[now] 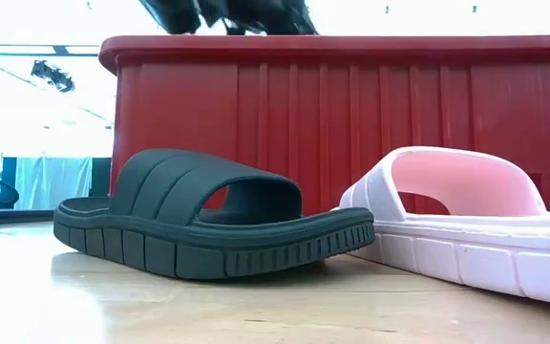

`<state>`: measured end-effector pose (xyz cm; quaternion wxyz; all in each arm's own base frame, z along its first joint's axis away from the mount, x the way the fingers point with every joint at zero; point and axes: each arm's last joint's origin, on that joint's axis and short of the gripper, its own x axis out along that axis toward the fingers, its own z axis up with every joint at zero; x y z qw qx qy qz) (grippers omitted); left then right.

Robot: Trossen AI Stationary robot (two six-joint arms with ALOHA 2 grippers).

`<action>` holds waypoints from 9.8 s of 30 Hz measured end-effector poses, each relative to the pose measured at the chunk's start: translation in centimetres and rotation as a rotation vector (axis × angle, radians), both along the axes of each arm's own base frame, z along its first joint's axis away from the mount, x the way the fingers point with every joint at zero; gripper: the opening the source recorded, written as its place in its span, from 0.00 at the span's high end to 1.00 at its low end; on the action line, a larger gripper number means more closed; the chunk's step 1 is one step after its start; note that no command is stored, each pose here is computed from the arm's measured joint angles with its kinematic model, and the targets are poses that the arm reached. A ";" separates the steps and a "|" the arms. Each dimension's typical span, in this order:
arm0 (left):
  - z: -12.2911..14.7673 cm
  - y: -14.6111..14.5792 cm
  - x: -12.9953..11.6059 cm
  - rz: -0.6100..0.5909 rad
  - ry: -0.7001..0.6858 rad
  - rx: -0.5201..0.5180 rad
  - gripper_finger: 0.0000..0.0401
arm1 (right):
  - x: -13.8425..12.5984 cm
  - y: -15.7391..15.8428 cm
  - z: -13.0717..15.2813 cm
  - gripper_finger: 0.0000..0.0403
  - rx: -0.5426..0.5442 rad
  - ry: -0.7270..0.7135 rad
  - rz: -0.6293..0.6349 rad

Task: Pick and place slides into bin
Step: Put the black flip flop into the red bin, then put the right black slide into the red bin

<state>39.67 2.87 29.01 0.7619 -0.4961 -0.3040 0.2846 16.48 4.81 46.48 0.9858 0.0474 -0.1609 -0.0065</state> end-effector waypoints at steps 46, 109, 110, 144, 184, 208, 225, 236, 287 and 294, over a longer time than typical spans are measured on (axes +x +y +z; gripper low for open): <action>-11.8 9.9 -0.1 0.180 0.403 -0.622 0.69 | -0.3 -0.1 -2.0 0.67 0.103 0.211 0.050; 26.9 8.1 -17.9 0.002 1.228 0.737 0.98 | 15.0 -23.8 -27.2 1.00 0.868 1.083 -0.231; 26.8 8.1 -17.9 0.001 1.231 0.736 0.98 | 15.1 -23.9 -27.6 1.00 0.871 1.094 -0.238; 26.7 8.1 -18.0 -0.007 1.267 0.752 0.98 | 15.9 -25.8 -23.3 1.00 0.749 0.782 -0.407; 11.9 -18.0 -3.3 -1.673 1.071 0.290 0.74 | 3.7 1.6 -8.5 1.00 0.183 0.848 0.152; -2.4 -26.3 1.3 -1.291 1.479 -0.347 0.58 | 2.0 4.3 -9.3 1.00 0.451 0.943 0.122; 4.2 -20.5 1.1 -1.336 1.321 -0.087 0.71 | -2.6 16.5 -14.0 0.97 0.629 1.391 0.360; 5.4 -18.6 1.0 -1.339 1.322 0.068 0.78 | -0.2 14.3 -18.5 0.74 0.544 1.766 -0.038; 30.2 -11.8 -14.4 -1.161 0.146 0.857 0.92 | 1.7 11.4 -28.1 0.62 0.291 1.892 -0.841; 30.2 -11.7 -14.6 -1.154 0.152 0.866 0.92 | 0.3 10.4 -30.1 0.71 0.277 1.972 -0.901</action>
